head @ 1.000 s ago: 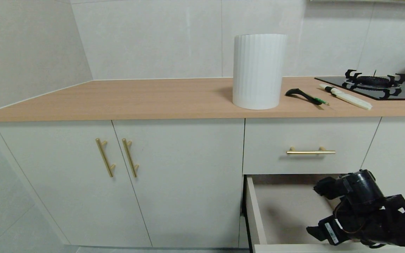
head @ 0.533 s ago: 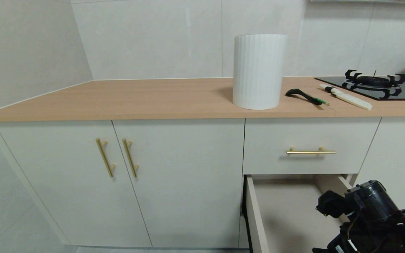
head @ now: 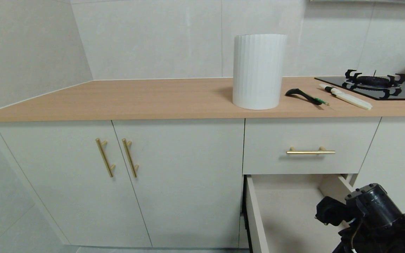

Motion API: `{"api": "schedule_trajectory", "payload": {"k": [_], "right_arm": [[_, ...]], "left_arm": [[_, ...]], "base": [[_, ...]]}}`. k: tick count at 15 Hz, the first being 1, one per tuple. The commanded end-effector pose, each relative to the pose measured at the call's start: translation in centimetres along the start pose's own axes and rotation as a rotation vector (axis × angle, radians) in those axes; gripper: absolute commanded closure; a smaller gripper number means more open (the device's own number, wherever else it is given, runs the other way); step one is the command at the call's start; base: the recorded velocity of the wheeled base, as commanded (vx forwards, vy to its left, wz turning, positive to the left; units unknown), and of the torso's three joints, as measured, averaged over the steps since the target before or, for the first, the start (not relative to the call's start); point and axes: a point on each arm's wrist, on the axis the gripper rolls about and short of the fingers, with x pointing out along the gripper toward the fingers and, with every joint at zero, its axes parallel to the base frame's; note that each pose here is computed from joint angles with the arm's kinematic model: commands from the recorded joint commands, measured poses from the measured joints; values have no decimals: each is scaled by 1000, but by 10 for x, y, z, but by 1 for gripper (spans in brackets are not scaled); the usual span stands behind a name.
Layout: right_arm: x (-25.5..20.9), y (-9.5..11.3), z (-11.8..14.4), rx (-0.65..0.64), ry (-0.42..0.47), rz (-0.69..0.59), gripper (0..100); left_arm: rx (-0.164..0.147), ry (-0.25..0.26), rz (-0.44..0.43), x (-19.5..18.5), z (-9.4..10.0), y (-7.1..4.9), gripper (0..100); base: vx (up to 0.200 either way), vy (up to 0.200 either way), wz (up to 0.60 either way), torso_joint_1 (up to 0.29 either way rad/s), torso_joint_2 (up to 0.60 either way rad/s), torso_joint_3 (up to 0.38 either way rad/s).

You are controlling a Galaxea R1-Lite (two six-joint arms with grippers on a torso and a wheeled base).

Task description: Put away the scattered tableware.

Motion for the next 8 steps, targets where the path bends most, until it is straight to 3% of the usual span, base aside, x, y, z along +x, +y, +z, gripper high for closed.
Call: {"api": "schedule_trajectory", "payload": {"k": [1, 5, 8], "right_arm": [[-7, -9, 11, 76, -61, -24, 0], [-24, -25, 42, 339, -166, -43, 0], [-33, -39, 46, 414, -222, -68, 0]], "left_arm": [[0, 0, 0, 0, 0, 0, 0], [0, 0, 0, 0, 0, 0, 0], [0, 0, 0, 0, 0, 0, 0]], "base": [[0, 0, 0, 0, 0, 0], [0, 0, 0, 0, 0, 0], [0, 0, 0, 0, 0, 0]]}}
